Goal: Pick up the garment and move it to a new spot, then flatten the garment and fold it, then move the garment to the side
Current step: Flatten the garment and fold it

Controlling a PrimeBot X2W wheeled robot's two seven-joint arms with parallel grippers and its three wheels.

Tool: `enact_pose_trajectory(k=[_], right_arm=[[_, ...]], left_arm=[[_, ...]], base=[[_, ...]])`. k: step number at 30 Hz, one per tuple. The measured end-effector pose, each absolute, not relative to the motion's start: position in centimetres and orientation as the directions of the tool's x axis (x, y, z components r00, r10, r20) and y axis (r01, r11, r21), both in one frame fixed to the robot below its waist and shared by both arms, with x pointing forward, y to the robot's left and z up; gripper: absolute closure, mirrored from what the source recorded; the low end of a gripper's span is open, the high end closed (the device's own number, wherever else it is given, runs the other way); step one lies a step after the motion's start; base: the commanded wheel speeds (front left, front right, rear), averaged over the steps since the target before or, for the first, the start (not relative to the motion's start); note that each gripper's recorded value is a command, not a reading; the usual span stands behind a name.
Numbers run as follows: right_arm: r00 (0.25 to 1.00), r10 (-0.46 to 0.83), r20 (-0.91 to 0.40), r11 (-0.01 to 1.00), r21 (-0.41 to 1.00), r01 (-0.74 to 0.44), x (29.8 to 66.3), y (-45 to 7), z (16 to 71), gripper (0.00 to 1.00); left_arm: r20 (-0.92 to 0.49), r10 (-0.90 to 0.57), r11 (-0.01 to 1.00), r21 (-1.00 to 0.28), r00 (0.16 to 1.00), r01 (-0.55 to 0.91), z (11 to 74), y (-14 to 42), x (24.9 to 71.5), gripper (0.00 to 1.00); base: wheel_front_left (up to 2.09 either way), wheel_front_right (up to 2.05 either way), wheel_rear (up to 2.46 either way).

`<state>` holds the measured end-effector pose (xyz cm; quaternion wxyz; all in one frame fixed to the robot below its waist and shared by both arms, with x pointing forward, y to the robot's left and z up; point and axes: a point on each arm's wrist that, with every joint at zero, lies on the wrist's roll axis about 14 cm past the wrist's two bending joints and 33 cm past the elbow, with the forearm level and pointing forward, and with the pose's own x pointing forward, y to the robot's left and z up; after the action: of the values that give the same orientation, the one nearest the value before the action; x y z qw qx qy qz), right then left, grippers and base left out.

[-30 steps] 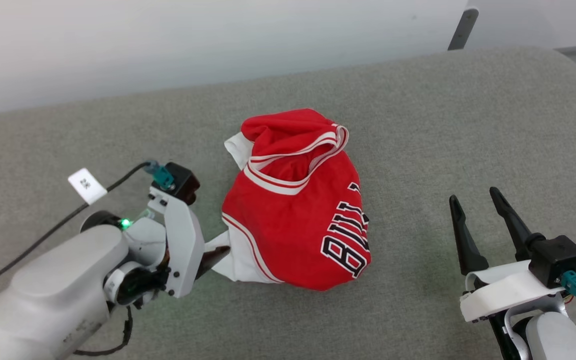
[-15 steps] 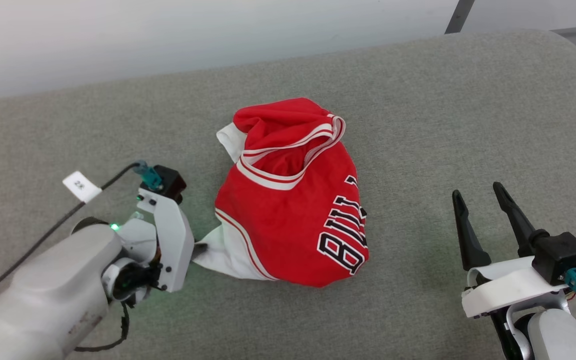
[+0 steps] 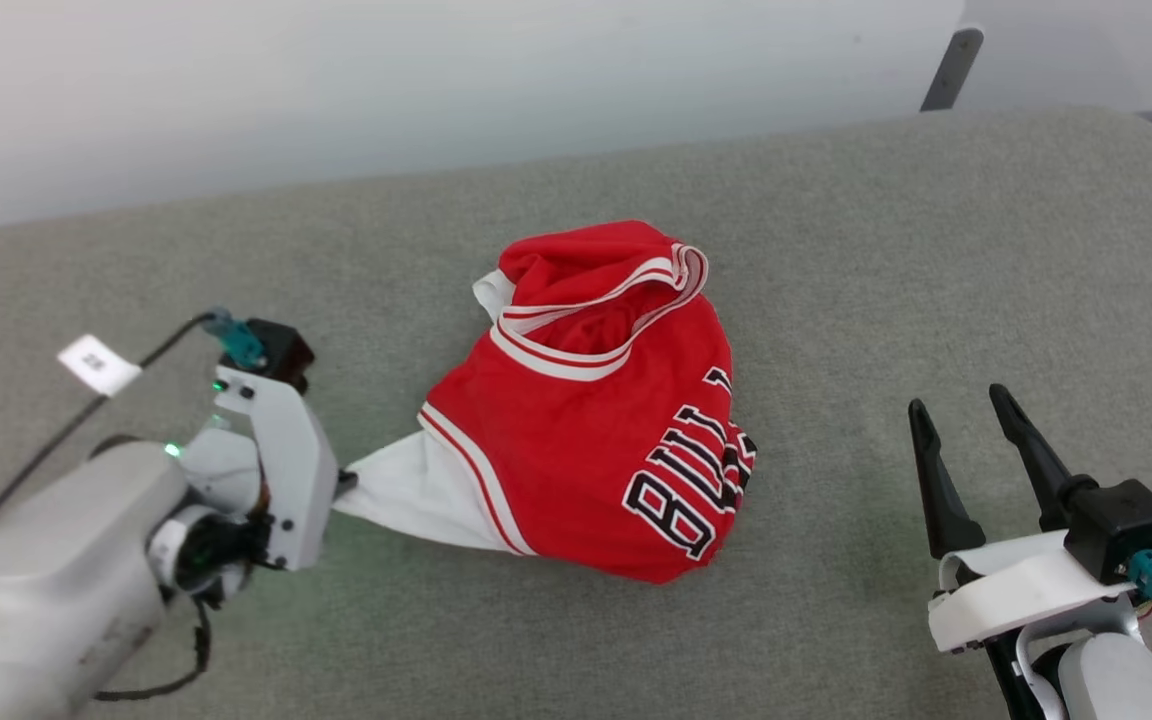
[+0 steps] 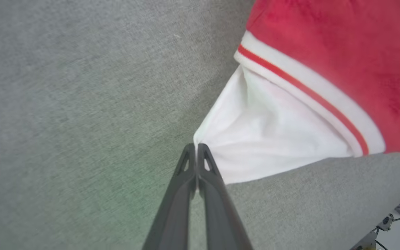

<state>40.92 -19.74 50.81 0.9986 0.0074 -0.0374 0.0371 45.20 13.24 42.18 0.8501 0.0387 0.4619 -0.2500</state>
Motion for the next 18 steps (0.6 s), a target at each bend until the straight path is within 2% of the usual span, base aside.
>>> enact_pose_trajectory(k=[3, 11, 18], right_arm=[[0.993, 0.083, 0.081, 0.996, 0.012, -0.084, 40.7, -19.4, 51.0, 0.0], [0.99, 0.107, 0.091, 0.994, 0.01, -0.108, 40.1, -18.8, 51.5, 0.0], [0.99, 0.111, 0.084, 0.994, 0.005, -0.112, 39.7, -18.9, 51.3, 0.0]], left_arm=[[-0.785, -0.36, 0.891, -0.13, 0.504, 0.434, 43.7, 14.8, 45.7, 1.0], [-0.741, -0.184, 0.938, 0.063, 0.646, 0.34, 48.0, 21.7, 46.9, 1.0], [-0.711, -0.027, 0.937, 0.226, 0.702, 0.265, 50.1, 27.3, 47.6, 1.0]], base=[[0.0, 0.0, 0.0], [0.0, 0.0, 0.0], [0.0, 0.0, 0.0]])
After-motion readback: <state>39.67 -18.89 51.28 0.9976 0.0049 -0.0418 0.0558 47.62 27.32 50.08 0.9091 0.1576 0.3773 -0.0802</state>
